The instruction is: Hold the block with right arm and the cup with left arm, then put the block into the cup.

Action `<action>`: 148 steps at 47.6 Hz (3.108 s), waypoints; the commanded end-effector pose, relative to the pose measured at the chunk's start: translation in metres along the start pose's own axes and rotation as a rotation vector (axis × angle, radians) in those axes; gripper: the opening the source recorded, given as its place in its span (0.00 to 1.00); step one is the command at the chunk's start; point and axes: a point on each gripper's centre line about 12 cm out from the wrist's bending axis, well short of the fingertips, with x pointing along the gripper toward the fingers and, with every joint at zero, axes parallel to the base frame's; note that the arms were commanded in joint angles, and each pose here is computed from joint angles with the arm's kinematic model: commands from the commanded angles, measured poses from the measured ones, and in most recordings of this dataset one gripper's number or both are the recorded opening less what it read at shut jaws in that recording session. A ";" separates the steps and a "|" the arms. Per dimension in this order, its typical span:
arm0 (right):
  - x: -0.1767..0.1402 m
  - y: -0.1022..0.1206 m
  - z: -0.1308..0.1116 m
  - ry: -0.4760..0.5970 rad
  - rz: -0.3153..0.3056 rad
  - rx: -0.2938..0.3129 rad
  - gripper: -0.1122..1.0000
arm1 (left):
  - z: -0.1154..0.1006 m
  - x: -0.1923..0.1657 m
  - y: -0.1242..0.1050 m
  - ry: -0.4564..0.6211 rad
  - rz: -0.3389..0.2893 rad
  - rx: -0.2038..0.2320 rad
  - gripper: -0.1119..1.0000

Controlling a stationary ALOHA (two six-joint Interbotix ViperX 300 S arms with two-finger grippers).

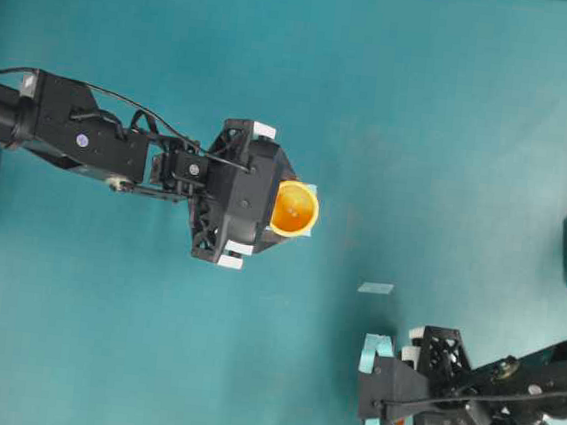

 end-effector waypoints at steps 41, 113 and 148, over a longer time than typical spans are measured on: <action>-0.129 -0.150 0.126 -0.500 -0.266 0.003 0.44 | 0.013 -0.003 0.002 -0.036 0.008 0.006 0.71; -0.129 -0.146 0.154 -0.585 -0.221 -0.027 0.68 | 0.016 -0.003 0.004 -0.048 0.010 -0.074 0.71; -0.129 -0.146 0.154 -0.585 -0.221 -0.026 0.68 | 0.016 -0.003 0.005 -0.048 0.011 -0.074 0.71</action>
